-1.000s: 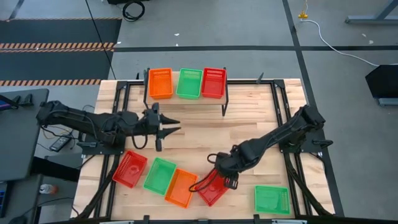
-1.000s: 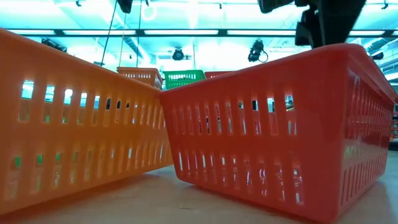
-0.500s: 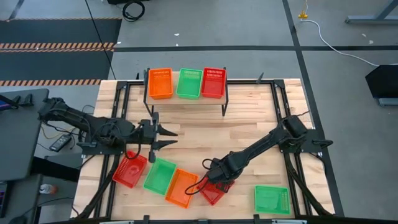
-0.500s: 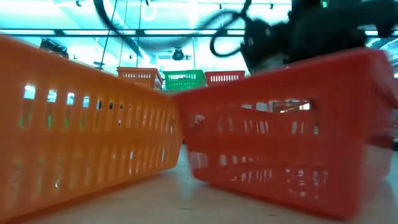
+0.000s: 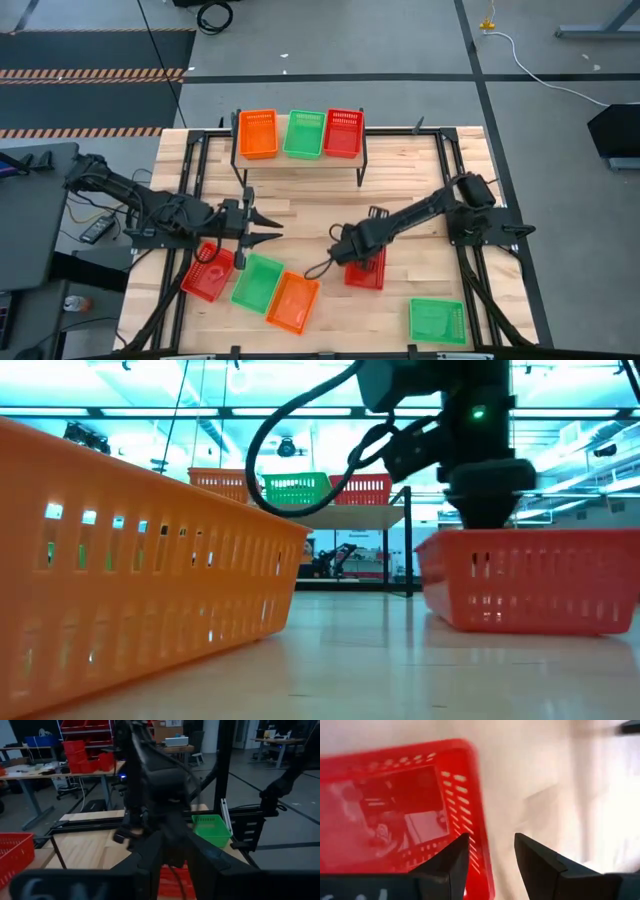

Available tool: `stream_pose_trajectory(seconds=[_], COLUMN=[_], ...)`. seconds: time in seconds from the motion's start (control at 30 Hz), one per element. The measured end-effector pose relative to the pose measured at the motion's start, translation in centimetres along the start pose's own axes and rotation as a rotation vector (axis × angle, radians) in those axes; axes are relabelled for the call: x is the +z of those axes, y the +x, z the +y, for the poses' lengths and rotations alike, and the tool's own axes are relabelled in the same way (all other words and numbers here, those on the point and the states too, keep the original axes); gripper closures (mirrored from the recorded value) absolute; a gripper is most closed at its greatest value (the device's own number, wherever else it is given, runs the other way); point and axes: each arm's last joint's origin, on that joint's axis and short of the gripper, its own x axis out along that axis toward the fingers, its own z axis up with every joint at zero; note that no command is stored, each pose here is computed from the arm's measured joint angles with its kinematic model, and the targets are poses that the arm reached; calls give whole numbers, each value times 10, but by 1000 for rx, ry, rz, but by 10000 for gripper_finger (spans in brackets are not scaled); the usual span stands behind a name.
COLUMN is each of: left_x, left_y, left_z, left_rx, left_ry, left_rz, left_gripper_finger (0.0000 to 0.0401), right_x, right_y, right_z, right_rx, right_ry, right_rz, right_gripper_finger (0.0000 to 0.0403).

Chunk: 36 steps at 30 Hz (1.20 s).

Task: Stack baskets on shelf by color
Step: Stack the right red bin on the red bin on the shelf

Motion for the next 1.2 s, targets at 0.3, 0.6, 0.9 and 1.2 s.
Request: stream_pose_trajectory(seconds=[0.3, 0.6, 0.9, 1.2], left_x=[-4, -4, -4, -5], left_y=[-4, -6, -6, -7], left_z=[-10, -13, -13, -17], left_rx=[3, 1, 2, -14], left_ry=[15, 15, -10, -32], left_rz=[40, 39, 37, 45], left_gripper_finger=[330, 331, 331, 331], right_x=[1, -42, -62, -54], right_y=[-41, -82, -73, -41], right_z=[-25, 34, 77, 94], right_rx=[195, 361, 323, 230], right_ry=[58, -75, -132, -140], right_rz=[-19, -136, -197, -145], right_gripper_finger=[239, 239, 239, 239])
